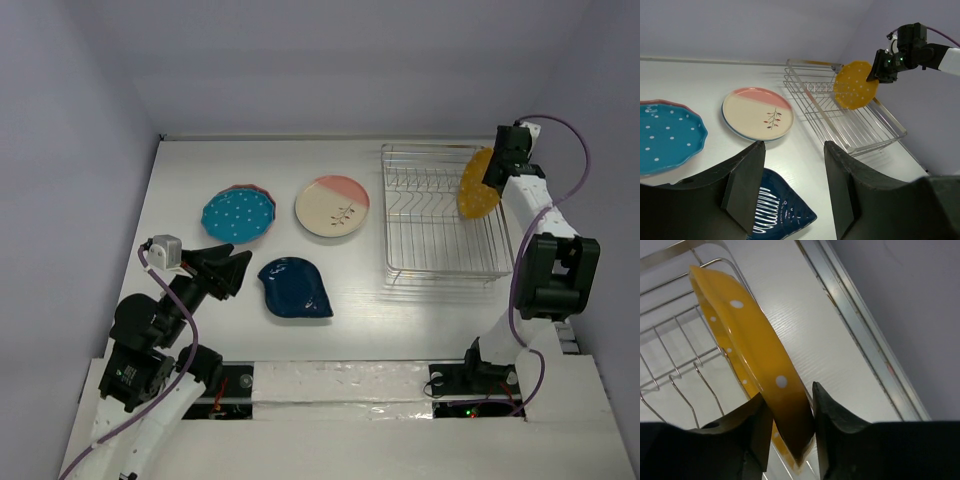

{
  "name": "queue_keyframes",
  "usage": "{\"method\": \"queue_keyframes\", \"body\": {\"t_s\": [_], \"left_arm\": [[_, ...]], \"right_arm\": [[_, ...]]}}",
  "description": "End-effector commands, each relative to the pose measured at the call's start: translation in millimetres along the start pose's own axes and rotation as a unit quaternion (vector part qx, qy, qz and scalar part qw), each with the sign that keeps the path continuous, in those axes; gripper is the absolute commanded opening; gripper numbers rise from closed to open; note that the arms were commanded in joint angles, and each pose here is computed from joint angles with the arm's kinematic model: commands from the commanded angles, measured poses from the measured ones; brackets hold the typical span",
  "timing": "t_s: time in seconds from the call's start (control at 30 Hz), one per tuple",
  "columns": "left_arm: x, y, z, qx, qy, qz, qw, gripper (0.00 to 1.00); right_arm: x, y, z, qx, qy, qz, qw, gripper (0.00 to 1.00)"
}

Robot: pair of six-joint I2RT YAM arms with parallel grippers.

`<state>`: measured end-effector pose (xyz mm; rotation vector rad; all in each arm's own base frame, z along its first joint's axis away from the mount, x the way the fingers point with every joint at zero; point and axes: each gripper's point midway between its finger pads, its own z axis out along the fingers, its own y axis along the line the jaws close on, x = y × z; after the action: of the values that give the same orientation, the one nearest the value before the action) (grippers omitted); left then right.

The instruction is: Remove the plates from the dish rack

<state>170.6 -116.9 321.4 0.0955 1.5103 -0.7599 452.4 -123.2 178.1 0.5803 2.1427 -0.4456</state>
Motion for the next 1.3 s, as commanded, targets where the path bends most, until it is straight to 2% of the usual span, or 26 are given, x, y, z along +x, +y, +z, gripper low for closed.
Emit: {"method": "queue_keyframes", "body": {"t_s": [0.0, 0.27, 0.3, 0.4, 0.7, 0.8, 1.07, 1.27], "left_arm": [[-11.8, -9.8, -1.4, 0.024, -0.023, 0.008, 0.999, 0.47], [-11.6, -11.2, -1.5, 0.027, -0.023, 0.008, 0.999, 0.47], [-11.3, -11.0, -1.6, 0.027, -0.022, 0.007, 0.999, 0.47], [-12.1, -11.5, -2.1, 0.028, -0.024, 0.008, 0.999, 0.47], [-12.9, -11.9, -3.4, 0.029, -0.026, 0.008, 0.999, 0.47], [-12.6, -12.3, -2.5, 0.03, -0.025, 0.007, 0.999, 0.47], [-11.4, -10.9, -1.5, 0.026, -0.022, 0.006, 0.999, 0.47], [-10.2, -9.7, 0.2, 0.023, -0.019, 0.005, 1.0, 0.47]], "right_arm": [[-38.9, -18.7, -9.2, 0.041, -0.051, -0.007, 0.998, 0.31], [-64.3, -17.0, -40.3, 0.043, -0.095, -0.028, 0.994, 0.1], [-67.4, -9.9, -46.5, 0.042, -0.102, -0.037, 0.993, 0.05], [-75.1, -11.7, -58.5, 0.065, -0.118, -0.059, 0.989, 0.01], [-81.7, 5.4, -83.2, 0.073, -0.158, -0.111, 0.978, 0.0], [-94.1, 1.6, -97.1, 0.084, -0.187, -0.105, 0.973, 0.0], [-136.4, -20.1, -152.0, 0.093, -0.268, -0.016, 0.959, 0.0], [-168.8, -17.2, -209.1, 0.015, -0.308, 0.076, 0.948, 0.0]]}}
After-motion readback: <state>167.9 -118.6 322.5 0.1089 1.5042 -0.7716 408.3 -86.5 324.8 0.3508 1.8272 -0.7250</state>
